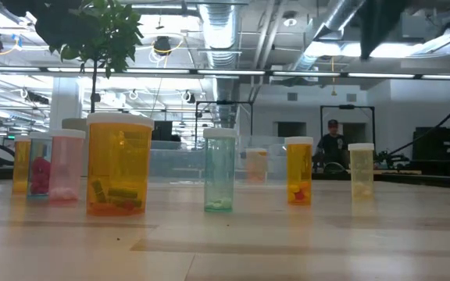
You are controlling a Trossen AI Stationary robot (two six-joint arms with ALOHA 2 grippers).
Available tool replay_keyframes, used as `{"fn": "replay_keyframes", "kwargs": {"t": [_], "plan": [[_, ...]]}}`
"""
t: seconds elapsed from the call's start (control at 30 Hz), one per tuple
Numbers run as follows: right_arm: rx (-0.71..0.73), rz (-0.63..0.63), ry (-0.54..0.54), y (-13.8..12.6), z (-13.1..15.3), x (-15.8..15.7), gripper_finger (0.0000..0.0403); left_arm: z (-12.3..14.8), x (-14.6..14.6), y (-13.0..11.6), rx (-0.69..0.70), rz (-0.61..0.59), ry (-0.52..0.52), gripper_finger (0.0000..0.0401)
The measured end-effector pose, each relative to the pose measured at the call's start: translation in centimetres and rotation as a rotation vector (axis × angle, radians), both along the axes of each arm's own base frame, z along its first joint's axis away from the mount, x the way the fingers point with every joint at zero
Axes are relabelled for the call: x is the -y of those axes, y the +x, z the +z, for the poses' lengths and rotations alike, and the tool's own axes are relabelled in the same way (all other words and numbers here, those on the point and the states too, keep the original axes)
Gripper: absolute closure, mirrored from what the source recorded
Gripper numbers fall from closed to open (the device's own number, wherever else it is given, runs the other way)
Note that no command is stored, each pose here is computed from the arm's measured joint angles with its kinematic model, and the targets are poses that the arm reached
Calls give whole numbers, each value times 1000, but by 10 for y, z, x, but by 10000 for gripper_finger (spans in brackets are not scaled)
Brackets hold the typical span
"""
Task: Pick and place medicine bottles into bin by pill shape (circle, oval)
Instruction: Put the yellow tablet bottle into the left transparent bin
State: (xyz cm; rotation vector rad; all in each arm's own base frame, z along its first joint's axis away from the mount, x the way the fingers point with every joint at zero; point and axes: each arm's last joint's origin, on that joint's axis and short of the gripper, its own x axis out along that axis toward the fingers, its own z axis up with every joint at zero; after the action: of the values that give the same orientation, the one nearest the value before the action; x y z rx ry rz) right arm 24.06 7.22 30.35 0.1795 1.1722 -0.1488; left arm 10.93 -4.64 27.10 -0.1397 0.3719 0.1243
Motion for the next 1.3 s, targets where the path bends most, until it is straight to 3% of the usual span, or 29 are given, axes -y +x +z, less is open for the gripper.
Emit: {"fn": "replay_keyframes", "kwargs": {"t": [0.17,0.33,0.57,1.3], "plan": [[4,0,7,0,-43,-4,133,0,0,0,1,4,-10,118],[10,39,-16,10,-68,-4,133,0,0,0,2,5,-10,118],[15,74,-29,27,-84,-4,133,0,0,0,2,6,-11,118],[-94,129,-44,41,-118,-11,133,0,0,0,3,7,-12,118]]}}
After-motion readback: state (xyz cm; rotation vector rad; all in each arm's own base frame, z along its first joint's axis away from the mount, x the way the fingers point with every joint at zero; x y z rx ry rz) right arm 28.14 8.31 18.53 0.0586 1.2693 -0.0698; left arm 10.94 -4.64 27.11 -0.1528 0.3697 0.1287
